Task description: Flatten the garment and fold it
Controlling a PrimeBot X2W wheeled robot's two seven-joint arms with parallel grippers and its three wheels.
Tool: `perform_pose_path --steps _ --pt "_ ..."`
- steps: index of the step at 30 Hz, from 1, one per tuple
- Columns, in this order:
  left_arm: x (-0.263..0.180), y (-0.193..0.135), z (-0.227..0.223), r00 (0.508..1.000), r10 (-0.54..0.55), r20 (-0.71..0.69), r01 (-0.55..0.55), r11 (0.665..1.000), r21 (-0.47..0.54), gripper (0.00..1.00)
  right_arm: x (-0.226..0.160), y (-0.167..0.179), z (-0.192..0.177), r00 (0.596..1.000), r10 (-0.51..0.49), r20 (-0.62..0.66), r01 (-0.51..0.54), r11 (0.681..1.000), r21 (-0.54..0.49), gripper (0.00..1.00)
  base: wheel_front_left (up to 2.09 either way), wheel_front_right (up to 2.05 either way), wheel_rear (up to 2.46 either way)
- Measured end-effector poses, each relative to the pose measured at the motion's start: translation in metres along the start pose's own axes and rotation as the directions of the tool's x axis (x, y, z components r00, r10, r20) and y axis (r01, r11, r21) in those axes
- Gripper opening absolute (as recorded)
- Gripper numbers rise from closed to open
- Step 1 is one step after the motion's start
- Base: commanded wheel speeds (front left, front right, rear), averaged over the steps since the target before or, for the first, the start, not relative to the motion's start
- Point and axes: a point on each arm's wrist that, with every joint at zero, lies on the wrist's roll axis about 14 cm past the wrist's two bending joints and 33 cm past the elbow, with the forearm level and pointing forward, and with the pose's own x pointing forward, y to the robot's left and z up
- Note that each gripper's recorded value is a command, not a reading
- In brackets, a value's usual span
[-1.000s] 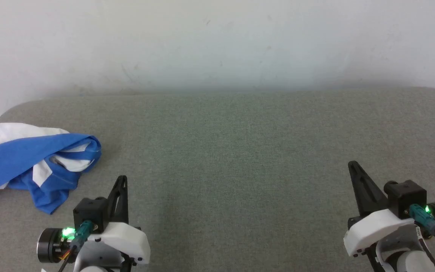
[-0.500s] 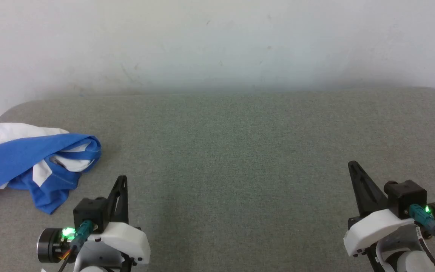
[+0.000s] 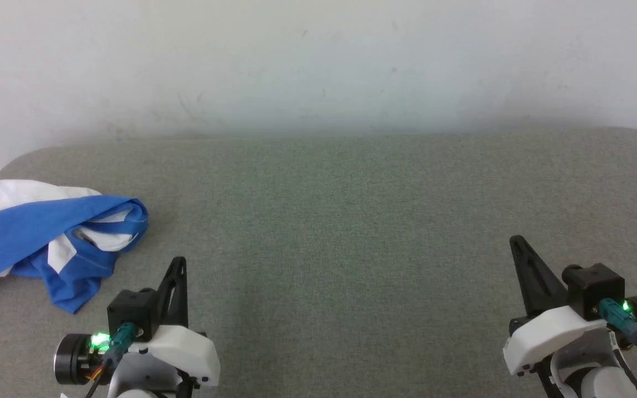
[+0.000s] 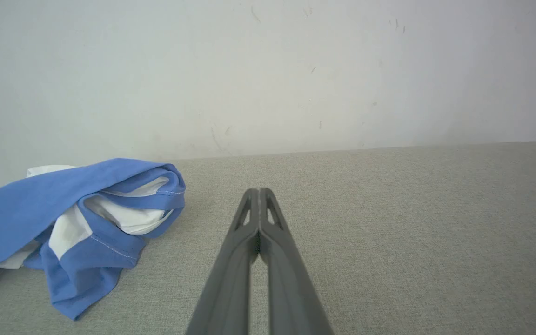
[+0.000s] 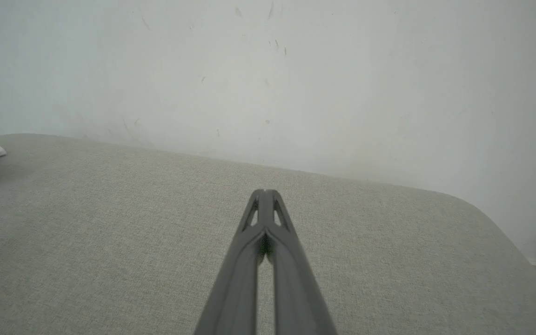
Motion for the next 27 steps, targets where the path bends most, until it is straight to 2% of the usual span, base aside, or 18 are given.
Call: perform_pose_path --steps 18,19,27 --pt "0.0001 0.0000 -0.0002 1.000 0.000 0.000 0.000 1.000 0.000 0.00 0.0001 0.0001 -0.0002 1.000 0.000 0.000 0.000 1.000 0.000 0.00 0.00 0.00 0.00" --pt "0.0000 -0.0002 -0.0003 1.000 -0.001 -0.001 0.001 1.000 0.000 1.00 0.0001 0.0000 -0.0003 1.000 0.000 -0.001 0.000 1.000 0.000 1.00 0.00 0.00 0.00" --pt "-0.0001 -0.0011 -0.0010 1.000 -0.003 -0.002 0.003 1.000 -0.001 1.00 0.0000 -0.0005 -0.0013 1.000 -0.001 -0.003 0.001 1.000 0.001 1.00 0.00 0.00 0.00"
